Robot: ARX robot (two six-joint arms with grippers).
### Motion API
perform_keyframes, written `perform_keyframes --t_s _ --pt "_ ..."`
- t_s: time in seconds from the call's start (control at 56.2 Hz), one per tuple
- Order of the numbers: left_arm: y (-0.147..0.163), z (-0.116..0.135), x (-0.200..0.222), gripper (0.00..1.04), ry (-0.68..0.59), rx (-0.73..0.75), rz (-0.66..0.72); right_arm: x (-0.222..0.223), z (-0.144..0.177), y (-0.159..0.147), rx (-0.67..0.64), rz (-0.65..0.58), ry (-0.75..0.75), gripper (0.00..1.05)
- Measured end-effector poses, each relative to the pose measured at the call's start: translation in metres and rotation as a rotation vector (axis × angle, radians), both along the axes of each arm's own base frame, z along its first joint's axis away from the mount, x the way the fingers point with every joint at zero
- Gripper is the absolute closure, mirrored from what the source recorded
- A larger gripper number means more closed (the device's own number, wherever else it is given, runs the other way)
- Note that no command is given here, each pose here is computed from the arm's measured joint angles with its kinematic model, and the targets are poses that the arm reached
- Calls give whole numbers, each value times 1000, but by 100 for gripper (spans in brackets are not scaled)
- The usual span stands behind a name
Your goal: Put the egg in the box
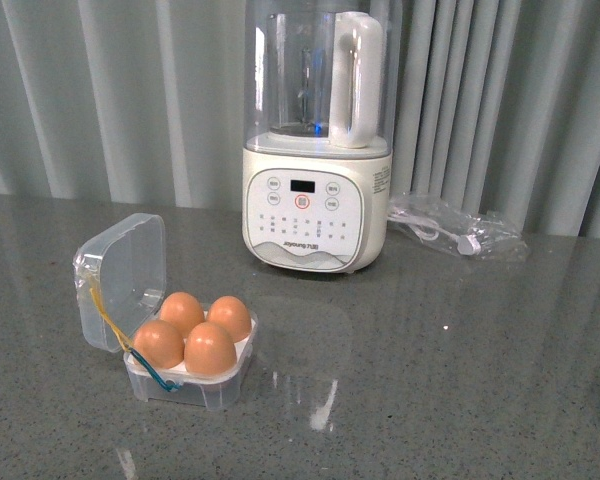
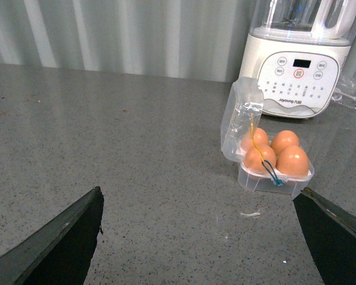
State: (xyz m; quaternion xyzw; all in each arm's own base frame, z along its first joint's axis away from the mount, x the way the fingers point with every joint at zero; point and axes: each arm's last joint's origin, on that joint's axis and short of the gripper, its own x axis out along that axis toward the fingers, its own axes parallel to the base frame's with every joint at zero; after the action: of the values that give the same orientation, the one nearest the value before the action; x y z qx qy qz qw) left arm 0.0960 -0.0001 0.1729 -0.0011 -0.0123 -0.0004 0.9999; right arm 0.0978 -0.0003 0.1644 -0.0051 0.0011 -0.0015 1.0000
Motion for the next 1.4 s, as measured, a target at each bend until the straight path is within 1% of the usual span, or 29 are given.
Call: perform_keyframes --t_s 0.302,0.32,0.409,0.444,0.462,0.498,0.516,0.569,0.587,0.622,0.676,0.729,0.782,0.8,0.818,0.889,1.244,1.262,1.28,1.298,1.316,1.369,1.404 --pt "0 0 0 7 0 0 0 0 0 0 0 0 0 102" --pt "0 0 0 7 0 0 0 0 0 0 0 0 0 99" --pt "0 0 0 7 0 0 0 0 0 0 0 0 0 86" --pt "0 0 0 7 0 0 0 0 0 0 0 0 0 79" --pt "0 0 0 7 0 0 0 0 0 0 0 0 0 77" --pt "0 0 0 7 0 0 0 0 0 0 0 0 0 70" --pt "0 0 0 7 0 0 0 0 0 0 0 0 0 68" --pt "0 0 0 7 0 0 0 0 0 0 0 0 0 57" --pt "0 0 0 7 0 0 0 0 0 0 0 0 0 56" --pt "0 0 0 7 0 0 0 0 0 0 0 0 0 48" --pt "0 0 0 7 0 0 0 0 0 0 0 0 0 34" --pt "0 0 0 7 0 0 0 0 0 0 0 0 0 24" --pt "0 0 0 7 0 0 0 0 0 0 0 0 0 9" --pt "0 0 0 7 0 0 0 0 0 0 0 0 0 6" --pt "0 0 0 7 0 0 0 0 0 0 1 0 0 6" --pt "0 0 0 7 0 0 0 0 0 0 3 0 0 8" --pt "0 0 0 7 0 0 2 0 0 0 3 0 0 7" --pt "0 -1 1 7 24 -14 26 0 0 0 3 0 0 7" --pt "0 -3 1 7 70 -31 84 0 0 0 3 0 0 7" --pt "0 -5 1 7 155 -42 159 0 0 0 3 0 0 7" --pt "0 -6 1 7 204 -53 209 0 0 0 3 0 0 7" --pt "0 -12 2 7 287 -42 320 0 0 0 3 0 -1 7" --pt "0 -15 2 7 308 -42 343 0 0 0 3 0 -1 7"
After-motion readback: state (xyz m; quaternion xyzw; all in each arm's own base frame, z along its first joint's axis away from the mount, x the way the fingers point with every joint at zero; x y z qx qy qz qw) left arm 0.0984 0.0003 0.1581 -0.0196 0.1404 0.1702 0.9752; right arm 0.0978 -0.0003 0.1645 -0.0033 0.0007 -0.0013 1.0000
